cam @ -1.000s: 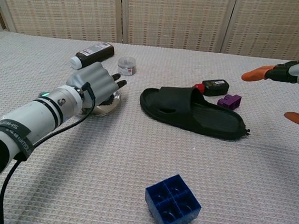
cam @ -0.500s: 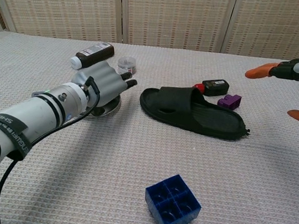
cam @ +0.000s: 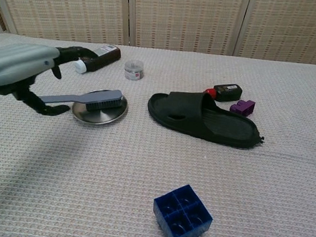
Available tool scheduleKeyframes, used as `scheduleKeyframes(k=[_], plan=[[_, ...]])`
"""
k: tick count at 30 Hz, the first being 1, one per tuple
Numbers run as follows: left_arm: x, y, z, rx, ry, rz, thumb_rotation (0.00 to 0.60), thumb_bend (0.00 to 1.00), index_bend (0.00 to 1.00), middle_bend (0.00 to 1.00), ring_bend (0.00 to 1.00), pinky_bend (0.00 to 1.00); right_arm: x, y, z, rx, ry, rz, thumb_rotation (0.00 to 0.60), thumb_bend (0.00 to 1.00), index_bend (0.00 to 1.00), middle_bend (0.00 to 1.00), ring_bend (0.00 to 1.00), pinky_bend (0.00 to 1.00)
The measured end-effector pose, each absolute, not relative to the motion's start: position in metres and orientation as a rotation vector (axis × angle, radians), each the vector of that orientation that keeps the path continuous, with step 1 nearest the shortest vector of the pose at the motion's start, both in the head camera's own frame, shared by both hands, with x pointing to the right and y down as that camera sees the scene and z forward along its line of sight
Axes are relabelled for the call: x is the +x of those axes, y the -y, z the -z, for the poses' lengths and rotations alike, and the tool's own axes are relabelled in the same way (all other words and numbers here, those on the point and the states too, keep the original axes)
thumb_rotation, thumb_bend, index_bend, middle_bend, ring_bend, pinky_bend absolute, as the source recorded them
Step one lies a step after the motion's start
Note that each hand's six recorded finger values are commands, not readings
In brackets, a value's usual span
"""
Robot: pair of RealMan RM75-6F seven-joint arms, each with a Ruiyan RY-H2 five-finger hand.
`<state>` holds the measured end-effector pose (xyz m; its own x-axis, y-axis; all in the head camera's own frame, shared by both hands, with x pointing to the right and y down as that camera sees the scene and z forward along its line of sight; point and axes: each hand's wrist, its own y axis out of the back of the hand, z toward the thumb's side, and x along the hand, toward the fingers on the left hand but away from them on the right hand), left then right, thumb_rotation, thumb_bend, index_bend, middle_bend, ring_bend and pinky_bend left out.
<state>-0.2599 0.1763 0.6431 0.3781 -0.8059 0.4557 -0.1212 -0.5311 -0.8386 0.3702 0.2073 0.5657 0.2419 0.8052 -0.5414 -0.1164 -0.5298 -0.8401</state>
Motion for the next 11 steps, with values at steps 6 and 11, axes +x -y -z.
scheduleKeyframes(k=[6, 11], plan=[[-0.363, -0.213, -0.617, -1.99, -1.162, 1.189, 0.6, 0.31, 0.0, 0.0, 0.0, 0.13, 0.404, -0.263, -0.56, -1.639, 0.707, -1.478, 0.6, 0.27, 0.0, 0.0, 0.0, 0.0], [-0.405, -0.23, -0.601, -1.95, -1.231, 1.212, 0.6, 0.31, 0.0, 0.0, 0.0, 0.13, 0.402, -0.271, -0.558, -1.651, 0.72, -1.461, 0.6, 0.27, 0.0, 0.0, 0.0, 0.0]])
